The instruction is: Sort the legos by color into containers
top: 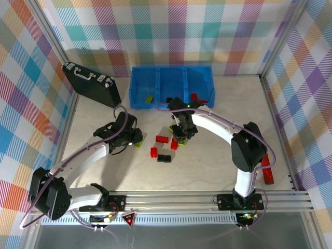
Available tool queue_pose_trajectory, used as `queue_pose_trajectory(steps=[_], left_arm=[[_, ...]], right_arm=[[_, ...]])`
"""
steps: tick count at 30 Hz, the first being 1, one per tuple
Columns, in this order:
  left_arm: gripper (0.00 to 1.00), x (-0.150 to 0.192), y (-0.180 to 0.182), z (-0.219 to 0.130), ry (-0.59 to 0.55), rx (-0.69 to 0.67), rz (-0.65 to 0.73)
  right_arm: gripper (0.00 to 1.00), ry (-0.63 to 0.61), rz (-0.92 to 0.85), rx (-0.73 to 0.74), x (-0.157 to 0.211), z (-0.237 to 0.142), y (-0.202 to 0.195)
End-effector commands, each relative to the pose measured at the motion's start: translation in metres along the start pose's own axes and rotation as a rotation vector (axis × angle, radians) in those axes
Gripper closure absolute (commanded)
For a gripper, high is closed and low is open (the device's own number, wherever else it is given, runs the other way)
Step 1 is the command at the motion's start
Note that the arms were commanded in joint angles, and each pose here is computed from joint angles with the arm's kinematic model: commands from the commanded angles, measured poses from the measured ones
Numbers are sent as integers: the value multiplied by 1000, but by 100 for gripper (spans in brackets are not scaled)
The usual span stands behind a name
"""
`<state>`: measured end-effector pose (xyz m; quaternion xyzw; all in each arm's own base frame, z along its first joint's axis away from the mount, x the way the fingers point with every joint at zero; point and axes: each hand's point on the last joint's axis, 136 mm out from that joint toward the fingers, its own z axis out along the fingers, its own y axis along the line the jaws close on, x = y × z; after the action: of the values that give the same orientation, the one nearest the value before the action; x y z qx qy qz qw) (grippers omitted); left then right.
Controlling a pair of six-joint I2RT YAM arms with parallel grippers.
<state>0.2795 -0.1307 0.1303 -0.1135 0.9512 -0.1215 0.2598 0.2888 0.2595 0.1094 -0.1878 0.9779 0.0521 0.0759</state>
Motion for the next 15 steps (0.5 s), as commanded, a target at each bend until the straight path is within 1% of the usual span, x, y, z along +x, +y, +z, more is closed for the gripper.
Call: queue_pose_trajectory(steps=[1, 9, 15], left_arm=[[54, 7, 13, -5, 19, -3, -12], [54, 10, 18, -14, 10, 11, -27], [54, 12, 19, -18, 4, 22, -39]], right_arm=[[61, -45, -11, 14, -27, -13, -6], [61, -159, -3, 6, -118, -25, -15], [60, -242, 25, 10, -178, -17, -29]])
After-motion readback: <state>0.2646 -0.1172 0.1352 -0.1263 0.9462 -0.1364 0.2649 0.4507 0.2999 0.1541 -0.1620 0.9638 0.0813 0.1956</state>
